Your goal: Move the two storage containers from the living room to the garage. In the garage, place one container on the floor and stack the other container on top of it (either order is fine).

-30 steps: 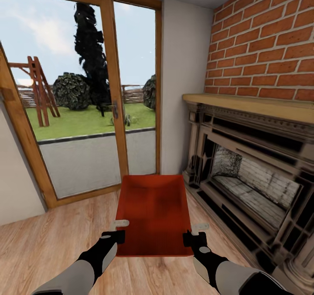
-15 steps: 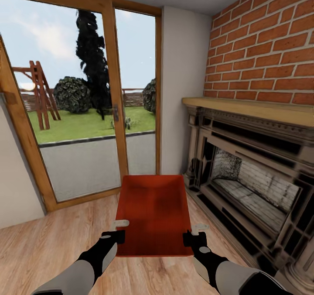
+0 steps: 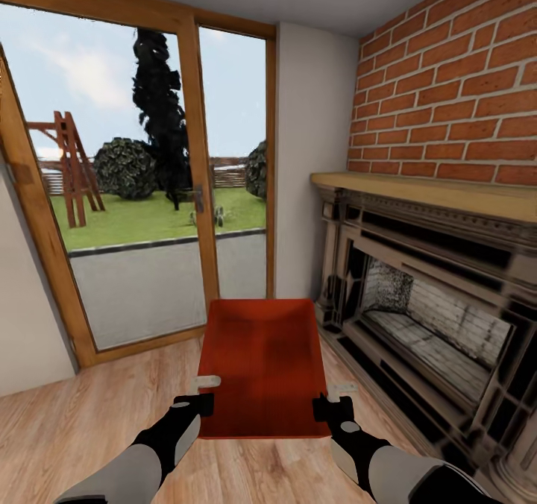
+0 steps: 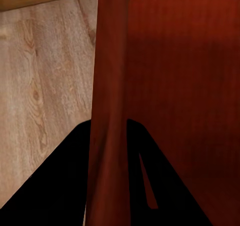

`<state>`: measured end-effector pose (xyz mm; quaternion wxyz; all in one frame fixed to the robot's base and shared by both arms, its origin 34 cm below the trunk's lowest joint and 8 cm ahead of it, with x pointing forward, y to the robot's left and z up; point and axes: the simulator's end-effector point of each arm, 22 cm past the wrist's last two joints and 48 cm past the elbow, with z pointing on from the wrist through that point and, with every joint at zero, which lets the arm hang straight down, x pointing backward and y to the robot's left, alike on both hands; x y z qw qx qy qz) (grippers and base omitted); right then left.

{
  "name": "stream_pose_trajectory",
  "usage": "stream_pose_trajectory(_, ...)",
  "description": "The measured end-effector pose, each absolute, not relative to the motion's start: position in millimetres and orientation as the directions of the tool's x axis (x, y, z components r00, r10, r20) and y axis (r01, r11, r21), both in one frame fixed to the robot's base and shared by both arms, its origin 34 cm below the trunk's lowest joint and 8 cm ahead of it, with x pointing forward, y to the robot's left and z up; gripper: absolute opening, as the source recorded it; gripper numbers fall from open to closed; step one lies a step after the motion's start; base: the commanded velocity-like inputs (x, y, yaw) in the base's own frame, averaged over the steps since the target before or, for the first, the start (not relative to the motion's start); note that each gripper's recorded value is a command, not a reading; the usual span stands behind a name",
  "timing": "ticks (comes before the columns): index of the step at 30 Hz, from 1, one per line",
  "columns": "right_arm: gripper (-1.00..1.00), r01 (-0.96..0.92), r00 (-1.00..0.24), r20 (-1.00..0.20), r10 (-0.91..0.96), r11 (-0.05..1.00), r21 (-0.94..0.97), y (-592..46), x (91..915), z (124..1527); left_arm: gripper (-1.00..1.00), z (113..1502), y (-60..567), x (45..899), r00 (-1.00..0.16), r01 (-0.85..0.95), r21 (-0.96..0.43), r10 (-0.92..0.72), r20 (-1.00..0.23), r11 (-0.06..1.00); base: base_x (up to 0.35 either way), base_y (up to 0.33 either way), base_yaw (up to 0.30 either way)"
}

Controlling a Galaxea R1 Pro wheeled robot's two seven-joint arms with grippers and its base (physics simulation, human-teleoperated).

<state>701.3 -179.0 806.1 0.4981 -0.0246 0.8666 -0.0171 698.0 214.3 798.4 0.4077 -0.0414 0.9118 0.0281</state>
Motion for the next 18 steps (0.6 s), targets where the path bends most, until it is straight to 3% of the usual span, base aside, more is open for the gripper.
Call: stream_pose_trajectory(18, -1.00, -0.024, -0.477, -0.877, -0.059, 0.998, -0.055, -179, 705, 822, -1.00, 815, 214, 702, -0.642, -0.099, 0.015, -0.052, -0.765, 0.995, 0.000, 0.000, 0.000)
